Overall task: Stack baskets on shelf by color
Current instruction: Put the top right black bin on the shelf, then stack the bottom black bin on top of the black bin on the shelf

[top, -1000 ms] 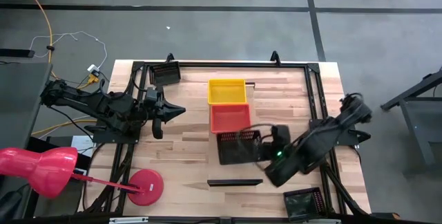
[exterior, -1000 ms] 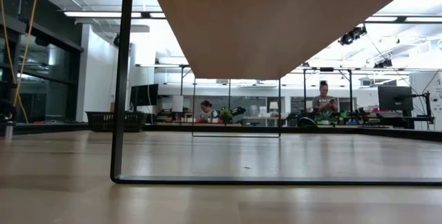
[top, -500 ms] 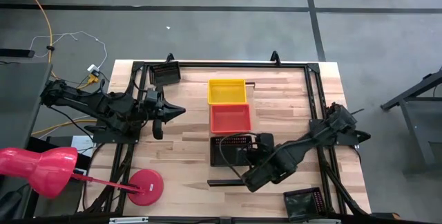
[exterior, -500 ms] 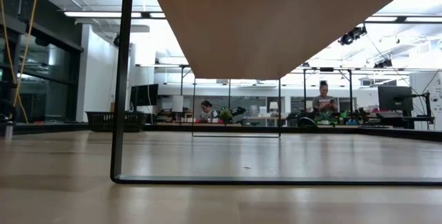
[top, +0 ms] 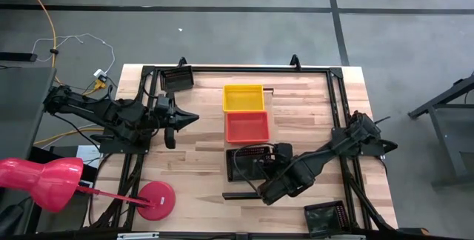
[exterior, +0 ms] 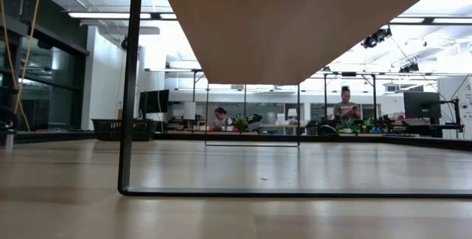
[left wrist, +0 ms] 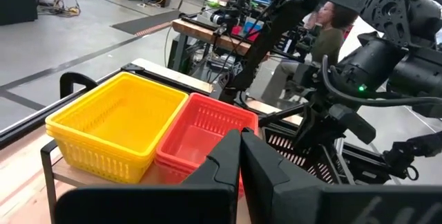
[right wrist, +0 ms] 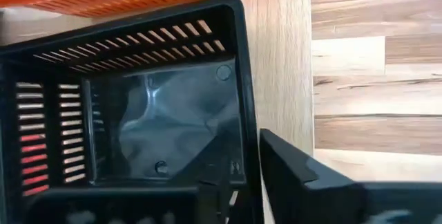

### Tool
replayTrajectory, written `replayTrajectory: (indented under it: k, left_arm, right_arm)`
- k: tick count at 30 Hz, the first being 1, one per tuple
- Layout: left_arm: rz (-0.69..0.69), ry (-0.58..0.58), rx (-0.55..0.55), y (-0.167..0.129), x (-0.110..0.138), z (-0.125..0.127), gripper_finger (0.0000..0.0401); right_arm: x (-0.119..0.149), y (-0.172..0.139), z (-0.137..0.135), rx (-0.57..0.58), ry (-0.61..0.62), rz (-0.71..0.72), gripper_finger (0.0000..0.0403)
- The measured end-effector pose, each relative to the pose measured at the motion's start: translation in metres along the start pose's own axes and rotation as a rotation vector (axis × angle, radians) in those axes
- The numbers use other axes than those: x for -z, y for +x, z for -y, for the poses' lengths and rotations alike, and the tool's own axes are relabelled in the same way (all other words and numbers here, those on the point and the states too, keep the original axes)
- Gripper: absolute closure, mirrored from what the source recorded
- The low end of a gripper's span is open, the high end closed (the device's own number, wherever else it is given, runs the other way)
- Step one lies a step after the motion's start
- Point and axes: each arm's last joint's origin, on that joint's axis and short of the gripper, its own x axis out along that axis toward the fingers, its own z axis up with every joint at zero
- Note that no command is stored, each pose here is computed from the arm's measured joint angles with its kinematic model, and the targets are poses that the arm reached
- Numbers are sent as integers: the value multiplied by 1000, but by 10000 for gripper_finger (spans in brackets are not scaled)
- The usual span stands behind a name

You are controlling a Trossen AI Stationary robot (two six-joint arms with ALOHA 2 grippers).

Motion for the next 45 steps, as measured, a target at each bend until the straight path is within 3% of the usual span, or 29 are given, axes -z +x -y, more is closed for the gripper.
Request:
replayTrajectory:
  k: [5,11,15,20,24,29,34,39,45]
  left_arm:
    - [0,0,-1,0,0,0,401]
    - [0,0,-1,0,0,0,401]
    - [0,0,-1,0,0,0,401]
    - [-4,2,-2,0,0,0,401]
    - [-12,6,-5,0,1,0,401]
    - [-18,18,-7,0,2,-1,401]
    - [-18,27,-7,0,2,-1,401]
    - [-18,27,-7,0,2,-1,401]
    - [-18,45,-7,0,2,-1,401]
  right_arm:
    - [-1,-2,3,42,-57,-38,275]
    - [-28,-33,19,51,-173,-65,225]
    - [-50,-63,31,-28,-339,-157,215]
    - [-75,-96,48,-151,-402,-210,214]
    - [-80,-105,57,-145,-491,-302,214]
    - [-55,-80,68,-9,-656,-546,214]
    - [-7,-38,92,127,-690,-805,214]
    - [42,-10,124,168,-619,-971,214]
    - [66,14,164,329,-454,-926,214]
